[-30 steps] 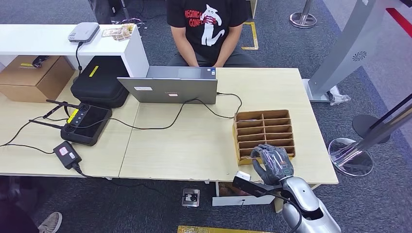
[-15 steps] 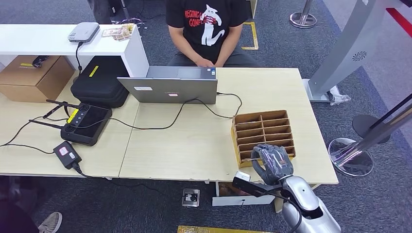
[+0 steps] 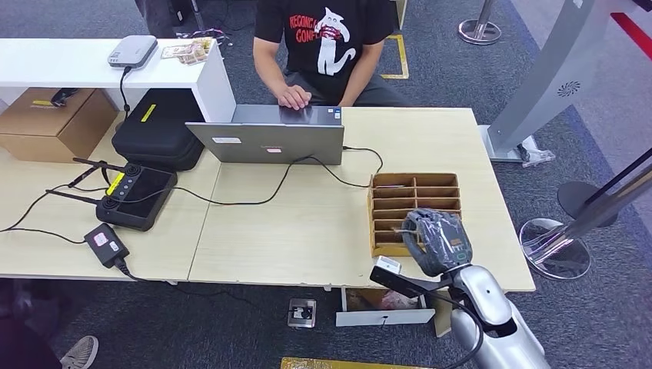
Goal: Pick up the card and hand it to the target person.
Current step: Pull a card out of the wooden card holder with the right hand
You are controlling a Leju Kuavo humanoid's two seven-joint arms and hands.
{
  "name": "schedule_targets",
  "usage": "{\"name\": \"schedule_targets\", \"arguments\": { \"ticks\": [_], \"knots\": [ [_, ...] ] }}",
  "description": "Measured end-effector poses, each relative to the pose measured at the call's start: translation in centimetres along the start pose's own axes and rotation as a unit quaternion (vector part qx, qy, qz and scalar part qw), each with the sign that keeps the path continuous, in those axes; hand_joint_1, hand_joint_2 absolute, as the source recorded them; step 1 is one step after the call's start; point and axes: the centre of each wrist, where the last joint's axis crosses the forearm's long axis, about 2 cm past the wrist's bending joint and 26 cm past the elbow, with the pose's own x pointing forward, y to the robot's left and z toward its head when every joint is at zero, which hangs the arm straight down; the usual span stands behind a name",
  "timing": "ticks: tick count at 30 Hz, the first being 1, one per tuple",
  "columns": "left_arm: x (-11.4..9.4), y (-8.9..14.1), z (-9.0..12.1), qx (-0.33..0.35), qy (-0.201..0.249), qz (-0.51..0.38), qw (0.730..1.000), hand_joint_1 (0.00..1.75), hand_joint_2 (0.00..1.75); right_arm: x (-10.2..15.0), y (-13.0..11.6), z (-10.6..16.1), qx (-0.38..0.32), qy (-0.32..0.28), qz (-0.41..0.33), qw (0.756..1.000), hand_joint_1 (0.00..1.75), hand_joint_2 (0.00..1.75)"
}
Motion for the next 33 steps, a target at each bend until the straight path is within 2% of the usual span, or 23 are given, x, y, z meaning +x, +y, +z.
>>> {"name": "schedule_targets", "arguments": {
  "ticks": [11,17,33],
  "knots": [
    [0.0,-0.1,0.0,-0.001,0.002,-0.007,1.0,0.0,1.75,-0.2,-3.9,-0.9,-0.073,-0.014,0.02,0.997,1.31,1.75],
    [0.2,-0.1,0.0,-0.001,0.003,-0.023,1.0,0.0,1.75,-1.0,-6.3,-1.8,-0.102,-0.03,0.033,0.994,1.42,1.75],
    [0.6,0.1,0.0,-0.003,0.004,-0.039,0.999,0.0,1.75,-3.4,-9.5,-7.8,-0.115,-0.033,0.019,0.993,1.44,1.75]
  ]
}}
